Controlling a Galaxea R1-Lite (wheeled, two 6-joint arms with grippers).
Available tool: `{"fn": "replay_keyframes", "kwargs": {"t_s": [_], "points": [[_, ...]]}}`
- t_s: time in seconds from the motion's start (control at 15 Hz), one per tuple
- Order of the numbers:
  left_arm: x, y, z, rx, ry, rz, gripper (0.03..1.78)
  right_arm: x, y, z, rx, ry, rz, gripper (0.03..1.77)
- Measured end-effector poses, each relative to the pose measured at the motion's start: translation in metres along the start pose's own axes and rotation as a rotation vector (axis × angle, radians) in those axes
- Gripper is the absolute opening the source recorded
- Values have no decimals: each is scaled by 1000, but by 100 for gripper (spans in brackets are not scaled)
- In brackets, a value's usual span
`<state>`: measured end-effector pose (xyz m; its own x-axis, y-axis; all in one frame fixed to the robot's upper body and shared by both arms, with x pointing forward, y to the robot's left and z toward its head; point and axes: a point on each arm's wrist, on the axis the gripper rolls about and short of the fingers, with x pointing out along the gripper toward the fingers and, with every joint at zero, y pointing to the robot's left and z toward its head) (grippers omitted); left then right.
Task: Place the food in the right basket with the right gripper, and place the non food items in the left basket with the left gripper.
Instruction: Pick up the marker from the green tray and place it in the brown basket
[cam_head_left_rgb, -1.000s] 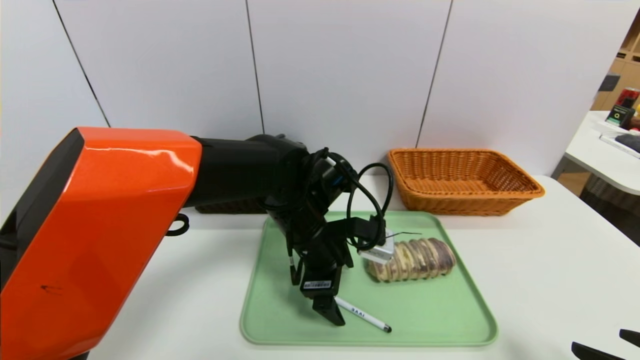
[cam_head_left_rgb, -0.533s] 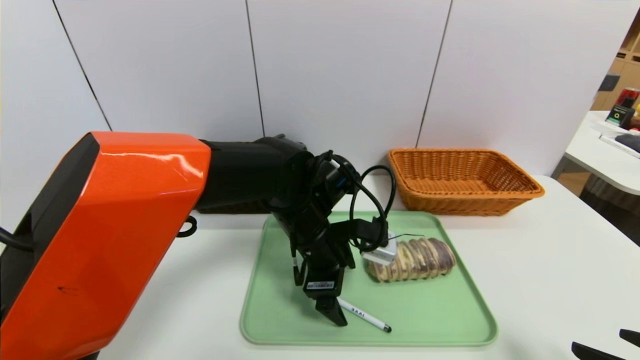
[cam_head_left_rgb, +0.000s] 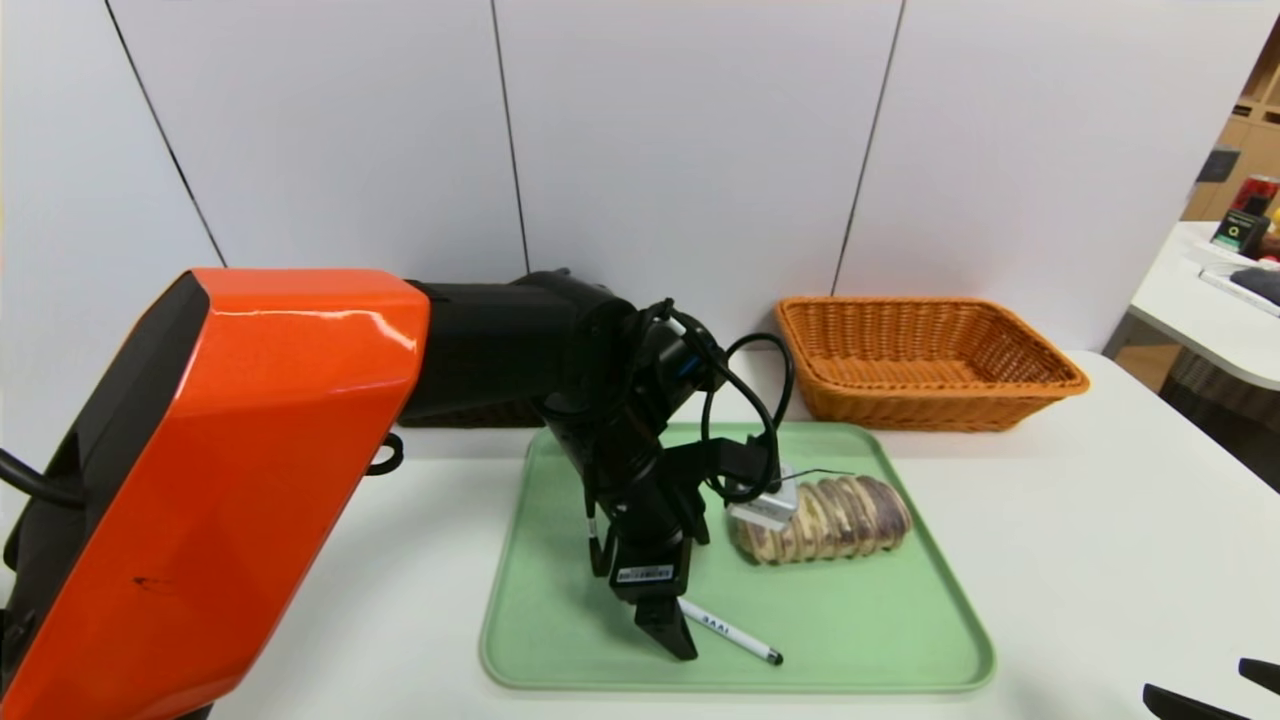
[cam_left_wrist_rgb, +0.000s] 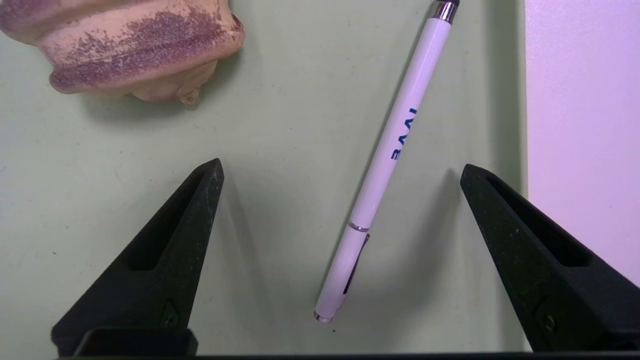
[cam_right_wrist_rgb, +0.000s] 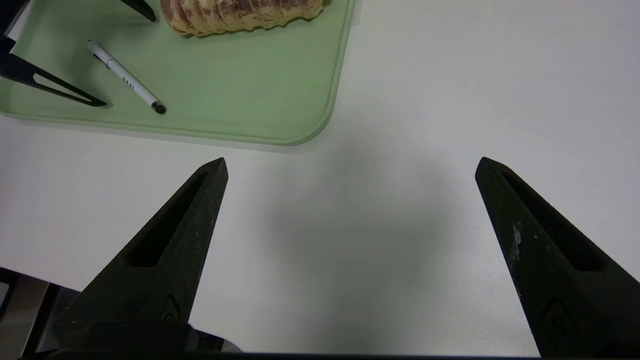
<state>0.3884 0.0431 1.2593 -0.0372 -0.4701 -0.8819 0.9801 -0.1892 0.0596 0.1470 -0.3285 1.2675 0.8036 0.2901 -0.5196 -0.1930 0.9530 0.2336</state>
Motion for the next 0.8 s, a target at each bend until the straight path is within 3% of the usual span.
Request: {"fn": "replay_keyframes", "kwargs": {"t_s": [0.8], "points": [[4, 3, 1, 14, -11, 14, 169, 0, 0, 0, 0, -1, 1, 171]]}}
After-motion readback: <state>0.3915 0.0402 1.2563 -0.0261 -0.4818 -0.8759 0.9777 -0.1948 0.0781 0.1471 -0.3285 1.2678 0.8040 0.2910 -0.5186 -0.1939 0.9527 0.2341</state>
